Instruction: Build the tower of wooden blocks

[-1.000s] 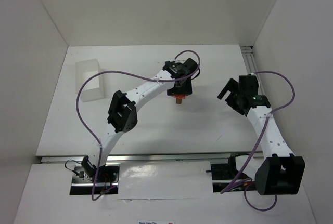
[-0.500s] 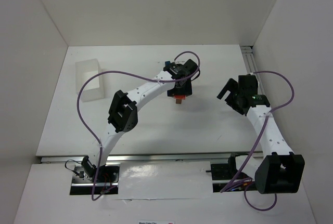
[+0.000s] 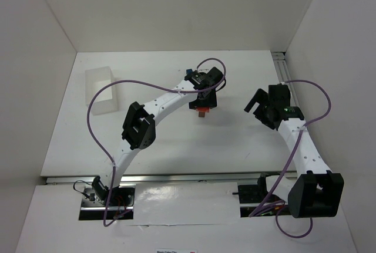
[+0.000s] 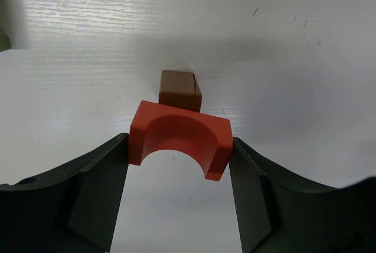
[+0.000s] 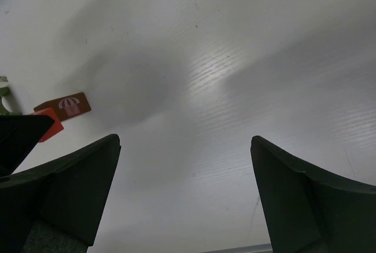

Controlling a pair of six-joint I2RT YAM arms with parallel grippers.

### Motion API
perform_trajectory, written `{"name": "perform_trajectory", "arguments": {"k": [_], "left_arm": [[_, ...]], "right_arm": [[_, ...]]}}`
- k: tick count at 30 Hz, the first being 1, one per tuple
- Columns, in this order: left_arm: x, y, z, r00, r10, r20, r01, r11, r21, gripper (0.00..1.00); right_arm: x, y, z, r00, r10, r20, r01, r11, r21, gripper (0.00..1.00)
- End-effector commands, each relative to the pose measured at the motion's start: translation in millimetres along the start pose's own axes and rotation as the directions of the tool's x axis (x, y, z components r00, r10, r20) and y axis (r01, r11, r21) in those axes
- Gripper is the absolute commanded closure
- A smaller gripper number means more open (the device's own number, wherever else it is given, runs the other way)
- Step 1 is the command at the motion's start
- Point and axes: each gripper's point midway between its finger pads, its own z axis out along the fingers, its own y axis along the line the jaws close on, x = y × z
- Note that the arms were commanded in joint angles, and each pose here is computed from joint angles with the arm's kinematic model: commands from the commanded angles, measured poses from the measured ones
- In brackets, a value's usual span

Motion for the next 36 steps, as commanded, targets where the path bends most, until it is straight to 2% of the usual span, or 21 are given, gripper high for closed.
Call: {"name": "perform_trajectory", "arguments": {"k": [1,18,20,21,26,29,30,36], "left_arm": [[-4.4,-5.0,-0.4,0.999,-0.028,0.029,0.028,1.0,0.006,0.83],[-2.4,0.3,4.6,0.999,-0.025,0.036,0.025,1.0,-0.014,0.83],[-4.5,2.5,5.6,0.999,-0.033,0.03,0.033,0.999,-0.012,0.8],[-4.5,2.5,5.6,0.999,-0.033,0.03,0.033,0.999,-0.012,0.78],[-1.1,2.1,9.5,0.999,-0.03,0.018,0.031,0.999,-0.013,0.55],[0.1,1.0,9.2,0.999,-0.03,0.01,0.03,1.0,-0.007,0.47],[-1.4,-0.8,9.4,0.999,-0.033,0.016,0.033,0.999,0.0,0.41],[-1.4,-0.8,9.4,0.999,-0.033,0.016,0.033,0.999,0.0,0.34]], "right_arm": [[-4.2,8.9,1.1,0.999,-0.023,0.023,0.024,0.999,-0.034,0.01],[-2.1,12.6,2.9,0.999,-0.039,0.015,0.04,0.998,-0.046,0.01],[-2.1,12.6,2.9,0.999,-0.039,0.015,0.04,0.998,-0.046,0.01],[-2.1,12.6,2.9,0.999,-0.039,0.015,0.04,0.998,-0.046,0.01],[-2.2,12.2,3.0,0.999,-0.048,0.015,0.049,0.998,-0.046,0.01],[-2.2,12.2,3.0,0.999,-0.048,0.015,0.049,0.998,-0.046,0.01],[-2.2,12.2,3.0,0.999,-0.048,0.015,0.049,0.998,-0.046,0.01],[-2.2,12.2,3.0,0.999,-0.048,0.015,0.049,0.998,-0.046,0.01]]}}
